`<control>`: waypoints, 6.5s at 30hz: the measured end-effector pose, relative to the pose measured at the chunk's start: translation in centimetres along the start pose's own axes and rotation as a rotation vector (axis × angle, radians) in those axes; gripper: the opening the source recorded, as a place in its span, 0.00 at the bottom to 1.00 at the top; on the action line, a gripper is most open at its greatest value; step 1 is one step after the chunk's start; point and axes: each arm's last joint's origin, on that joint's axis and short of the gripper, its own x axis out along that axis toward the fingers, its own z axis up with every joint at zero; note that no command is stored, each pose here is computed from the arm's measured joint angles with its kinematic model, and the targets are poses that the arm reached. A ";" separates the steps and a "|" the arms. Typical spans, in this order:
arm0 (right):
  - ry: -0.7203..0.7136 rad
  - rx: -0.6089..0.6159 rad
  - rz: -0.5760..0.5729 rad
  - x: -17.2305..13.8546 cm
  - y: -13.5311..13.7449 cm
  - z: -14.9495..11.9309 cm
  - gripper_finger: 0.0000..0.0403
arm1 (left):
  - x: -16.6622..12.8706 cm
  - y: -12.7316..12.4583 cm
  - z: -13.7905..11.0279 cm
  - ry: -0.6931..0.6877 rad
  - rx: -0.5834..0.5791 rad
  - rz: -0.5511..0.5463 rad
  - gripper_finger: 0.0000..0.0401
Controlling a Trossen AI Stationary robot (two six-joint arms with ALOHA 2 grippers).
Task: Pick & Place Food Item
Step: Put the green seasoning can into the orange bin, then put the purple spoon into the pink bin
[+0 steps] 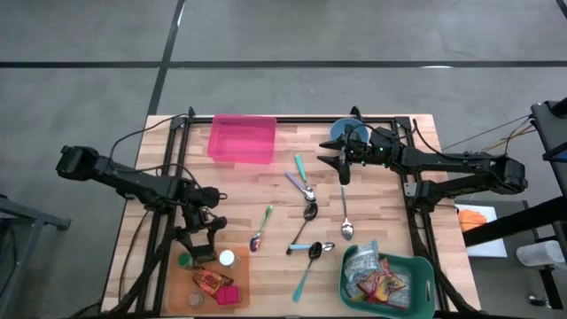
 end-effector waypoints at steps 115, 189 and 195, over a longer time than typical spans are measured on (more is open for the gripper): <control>-0.001 0.000 0.000 0.0 0.0 0.0 0.52 | -8.4 1.8 -2.7 -2.095 1.938 -0.278 0.86; 0.000 0.000 0.000 0.0 0.0 0.0 0.52 | 3.5 -16.9 -4.8 -1.191 0.831 0.271 0.86; 0.000 0.000 0.000 0.0 0.0 0.0 0.52 | 4.4 -17.5 -4.2 -1.186 0.848 0.258 0.86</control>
